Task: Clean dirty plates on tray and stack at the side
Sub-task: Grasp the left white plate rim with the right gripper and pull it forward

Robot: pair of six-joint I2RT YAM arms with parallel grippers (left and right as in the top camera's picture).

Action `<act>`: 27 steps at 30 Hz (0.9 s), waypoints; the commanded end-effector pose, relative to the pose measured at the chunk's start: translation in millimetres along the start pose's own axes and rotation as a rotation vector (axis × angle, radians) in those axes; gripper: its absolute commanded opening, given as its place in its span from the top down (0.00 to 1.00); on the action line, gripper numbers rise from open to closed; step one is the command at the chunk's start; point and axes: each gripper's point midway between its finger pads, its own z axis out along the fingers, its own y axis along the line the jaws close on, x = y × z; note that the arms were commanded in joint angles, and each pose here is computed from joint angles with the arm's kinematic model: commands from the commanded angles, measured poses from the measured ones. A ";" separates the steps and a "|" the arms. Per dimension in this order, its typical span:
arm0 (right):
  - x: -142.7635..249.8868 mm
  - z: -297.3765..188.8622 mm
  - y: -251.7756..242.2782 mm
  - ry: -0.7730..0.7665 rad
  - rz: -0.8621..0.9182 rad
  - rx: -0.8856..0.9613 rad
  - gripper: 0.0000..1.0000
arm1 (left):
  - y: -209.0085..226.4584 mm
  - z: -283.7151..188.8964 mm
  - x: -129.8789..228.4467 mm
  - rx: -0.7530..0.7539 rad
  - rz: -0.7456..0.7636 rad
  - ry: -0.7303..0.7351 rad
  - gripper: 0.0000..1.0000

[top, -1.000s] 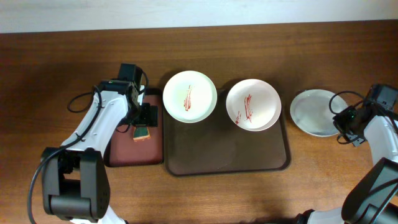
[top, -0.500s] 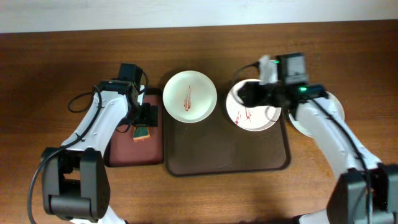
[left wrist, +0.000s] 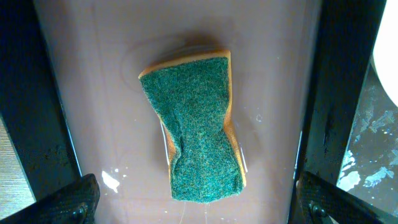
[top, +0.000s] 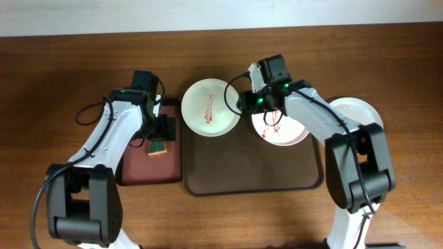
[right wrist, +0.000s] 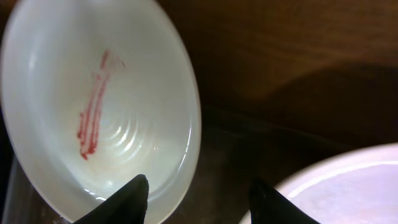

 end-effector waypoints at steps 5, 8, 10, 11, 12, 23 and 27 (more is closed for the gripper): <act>13.7 25.9 10.3 0.033 0.048 0.057 0.82 | -0.6 -7.8 -3.9 0.013 -0.003 -0.018 0.00; 17.3 25.7 9.2 0.044 0.137 0.063 0.95 | -0.6 -7.8 -3.9 0.013 -0.003 -0.018 0.00; 21.6 25.3 7.0 0.060 0.156 0.076 0.96 | -0.6 -7.8 -3.8 0.012 -0.002 -0.017 0.00; 27.4 24.8 6.0 0.083 0.164 0.082 0.96 | -0.6 -7.8 -3.8 0.012 -0.003 -0.017 0.00; 35.2 23.7 4.7 0.113 0.190 0.092 0.96 | -0.6 -7.8 -3.8 0.012 -0.003 -0.017 0.00; 121.1 -23.6 5.1 0.478 0.289 0.169 0.81 | -0.7 -7.8 -4.0 0.013 -0.003 -0.019 0.00; 125.1 -14.1 1.4 0.481 0.290 0.170 0.96 | -0.7 -7.8 -4.0 0.013 -0.003 -0.019 0.00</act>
